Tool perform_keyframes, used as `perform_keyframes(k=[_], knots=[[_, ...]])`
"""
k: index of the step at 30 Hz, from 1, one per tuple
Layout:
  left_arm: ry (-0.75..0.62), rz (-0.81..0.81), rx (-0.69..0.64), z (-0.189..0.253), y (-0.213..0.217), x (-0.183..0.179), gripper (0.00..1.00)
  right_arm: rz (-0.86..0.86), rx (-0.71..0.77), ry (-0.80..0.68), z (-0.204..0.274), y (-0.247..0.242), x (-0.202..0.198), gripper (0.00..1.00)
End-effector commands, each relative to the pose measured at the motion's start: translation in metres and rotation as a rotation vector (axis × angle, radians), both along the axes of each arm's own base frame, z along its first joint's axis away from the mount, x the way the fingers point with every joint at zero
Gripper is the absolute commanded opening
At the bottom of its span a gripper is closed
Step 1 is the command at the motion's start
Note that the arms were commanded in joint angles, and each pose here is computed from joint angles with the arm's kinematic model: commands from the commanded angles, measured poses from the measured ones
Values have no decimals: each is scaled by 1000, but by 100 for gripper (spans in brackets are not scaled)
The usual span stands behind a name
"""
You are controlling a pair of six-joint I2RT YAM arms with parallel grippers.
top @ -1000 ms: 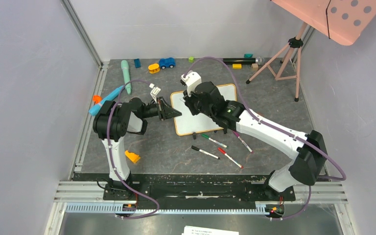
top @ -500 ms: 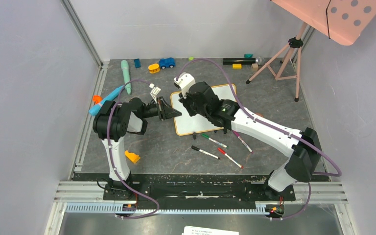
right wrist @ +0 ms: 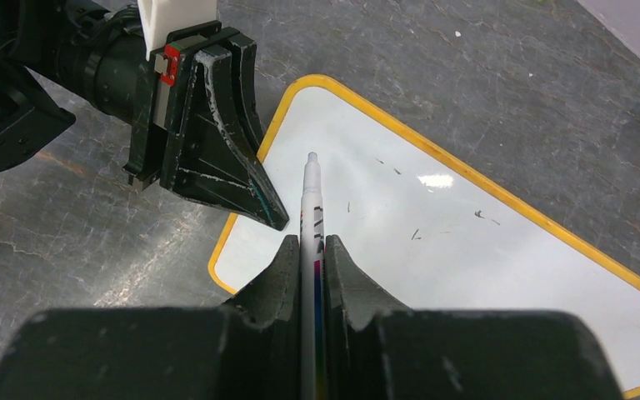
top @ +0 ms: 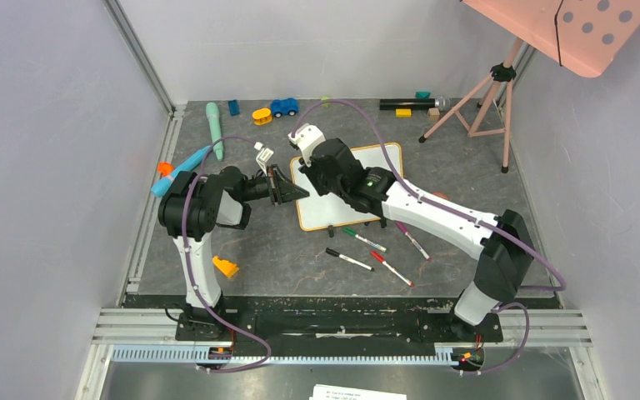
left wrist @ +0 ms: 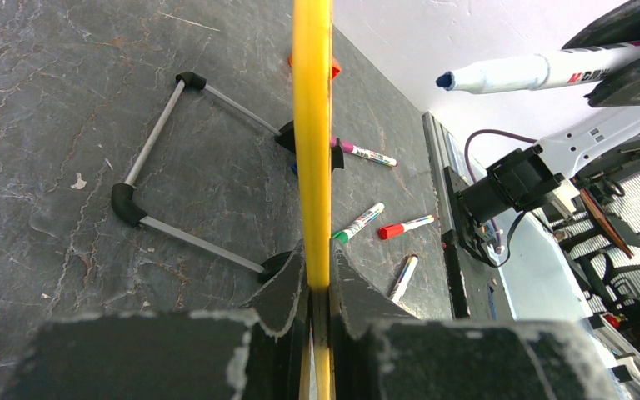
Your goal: Write a sentence on the whiteboard
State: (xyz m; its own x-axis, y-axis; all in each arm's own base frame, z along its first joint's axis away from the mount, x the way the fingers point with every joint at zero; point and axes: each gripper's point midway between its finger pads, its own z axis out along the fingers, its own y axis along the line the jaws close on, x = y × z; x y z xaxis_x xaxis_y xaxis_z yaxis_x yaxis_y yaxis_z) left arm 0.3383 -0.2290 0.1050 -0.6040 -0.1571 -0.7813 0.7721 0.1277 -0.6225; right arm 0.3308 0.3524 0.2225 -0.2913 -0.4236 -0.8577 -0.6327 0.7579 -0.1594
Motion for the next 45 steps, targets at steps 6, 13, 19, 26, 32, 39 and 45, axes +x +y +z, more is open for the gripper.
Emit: perform_keyframes(k=[6, 13, 19, 26, 32, 39, 45], knots=[[-172, -14, -5, 19, -2, -1, 5, -3, 50, -89, 30, 15, 16, 0], [-175, -17, -4, 19, -1, -2, 5, -31, 37, -91, 26, 14, 21, 0], [-173, -18, -4, 19, -2, -2, 5, -35, 31, -93, 25, 16, 24, 0], [-177, -18, -4, 19, -2, -2, 5, -56, 12, -96, 22, 15, 29, 0], [-174, -18, -4, 18, -2, -2, 5, -57, 4, -94, 18, 16, 30, 0], [-174, -19, -4, 18, -2, -2, 5, -72, -11, -91, 12, 14, 32, 0], [-175, -20, -3, 18, -2, -2, 5, -82, -25, -90, 7, 14, 34, 0]])
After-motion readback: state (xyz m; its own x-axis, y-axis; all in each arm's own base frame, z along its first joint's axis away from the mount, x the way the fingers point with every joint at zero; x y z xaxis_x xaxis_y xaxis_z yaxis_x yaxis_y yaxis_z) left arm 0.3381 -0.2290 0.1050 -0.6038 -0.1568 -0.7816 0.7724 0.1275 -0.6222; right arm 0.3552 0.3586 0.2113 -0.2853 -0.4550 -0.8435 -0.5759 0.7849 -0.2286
